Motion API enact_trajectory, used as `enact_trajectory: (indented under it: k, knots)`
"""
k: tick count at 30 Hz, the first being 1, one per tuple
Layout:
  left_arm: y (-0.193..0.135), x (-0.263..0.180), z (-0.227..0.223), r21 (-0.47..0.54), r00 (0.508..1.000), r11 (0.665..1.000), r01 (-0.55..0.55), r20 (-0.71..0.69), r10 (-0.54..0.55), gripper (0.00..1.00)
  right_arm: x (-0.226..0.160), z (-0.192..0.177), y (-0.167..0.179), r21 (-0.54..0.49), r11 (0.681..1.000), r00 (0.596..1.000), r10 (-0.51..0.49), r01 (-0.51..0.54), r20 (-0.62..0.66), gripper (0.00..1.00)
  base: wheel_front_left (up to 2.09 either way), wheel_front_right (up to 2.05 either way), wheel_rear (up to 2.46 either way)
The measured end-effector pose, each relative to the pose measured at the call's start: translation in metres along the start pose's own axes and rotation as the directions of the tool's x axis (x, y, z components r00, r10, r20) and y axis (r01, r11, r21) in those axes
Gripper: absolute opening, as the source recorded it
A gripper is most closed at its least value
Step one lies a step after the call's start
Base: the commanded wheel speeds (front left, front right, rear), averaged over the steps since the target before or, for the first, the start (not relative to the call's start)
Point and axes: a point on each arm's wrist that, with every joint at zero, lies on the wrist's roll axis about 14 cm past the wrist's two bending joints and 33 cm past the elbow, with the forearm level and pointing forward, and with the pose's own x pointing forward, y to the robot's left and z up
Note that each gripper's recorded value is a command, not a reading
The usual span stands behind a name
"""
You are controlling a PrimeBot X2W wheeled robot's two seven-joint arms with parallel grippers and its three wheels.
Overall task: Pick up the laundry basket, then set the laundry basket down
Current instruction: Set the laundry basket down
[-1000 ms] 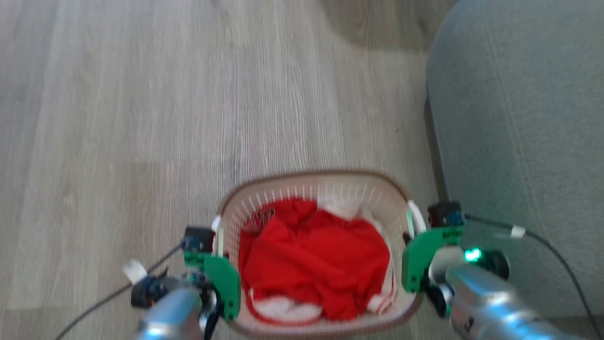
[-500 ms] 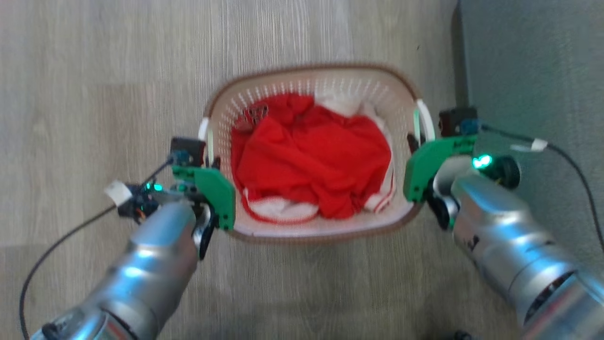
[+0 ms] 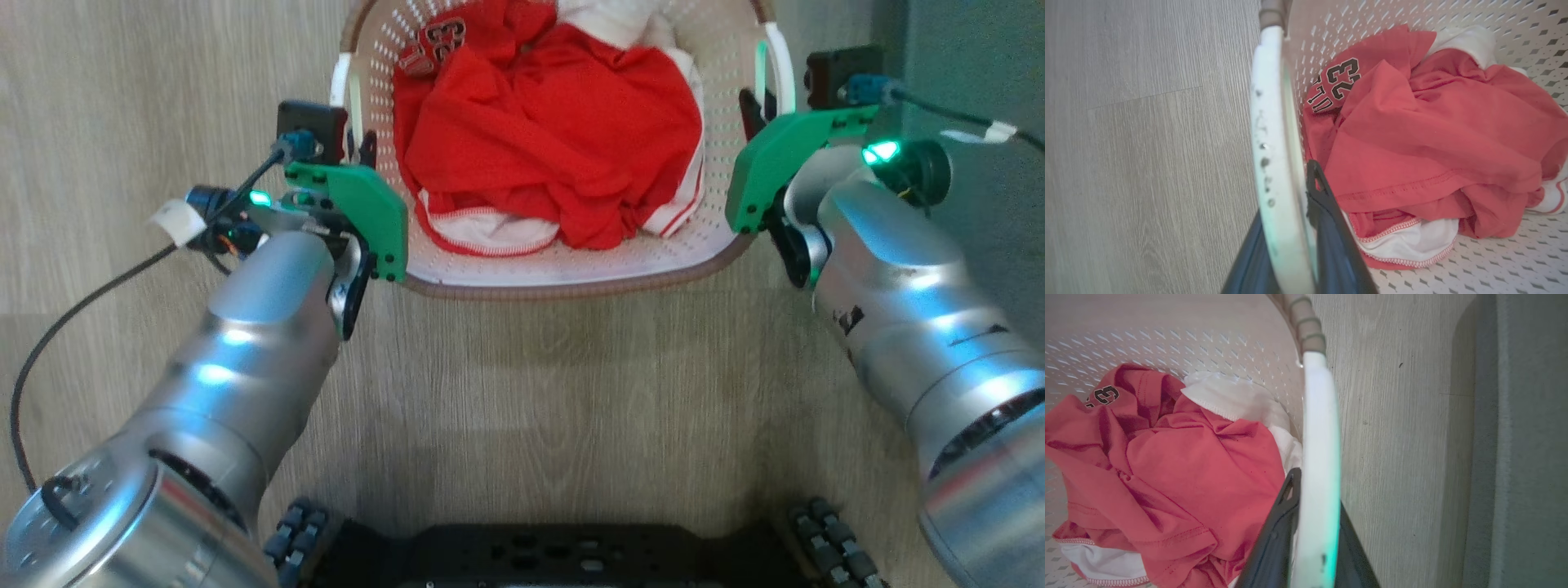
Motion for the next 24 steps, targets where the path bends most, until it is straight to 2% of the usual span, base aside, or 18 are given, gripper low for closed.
enact_trajectory:
  k: [7, 15, 24]
  knots:
    - [0.005, 0.023, -0.024, -0.019, 0.999, 1.000, -0.004, -0.047, 0.003, 0.00, 0.027, -0.028, -0.009, 0.015, 1.000, 0.999, 0.001, -0.001, -0.049, 0.00, 0.00, 0.00, 0.00]
    - [0.006, 0.036, -0.041, -0.014, 0.997, 1.000, 0.000, -0.079, -0.001, 0.00, 0.039, -0.050, -0.016, 0.026, 1.000, 0.997, -0.007, 0.009, -0.080, 0.00, 0.00, 0.00, 0.00]
    - [0.008, 0.047, -0.033, -0.013, 0.998, 1.000, -0.002, -0.057, 0.002, 0.00, 0.048, -0.042, -0.022, 0.016, 1.000, 0.999, -0.016, 0.017, -0.047, 0.01, 0.00, 0.00, 0.00]
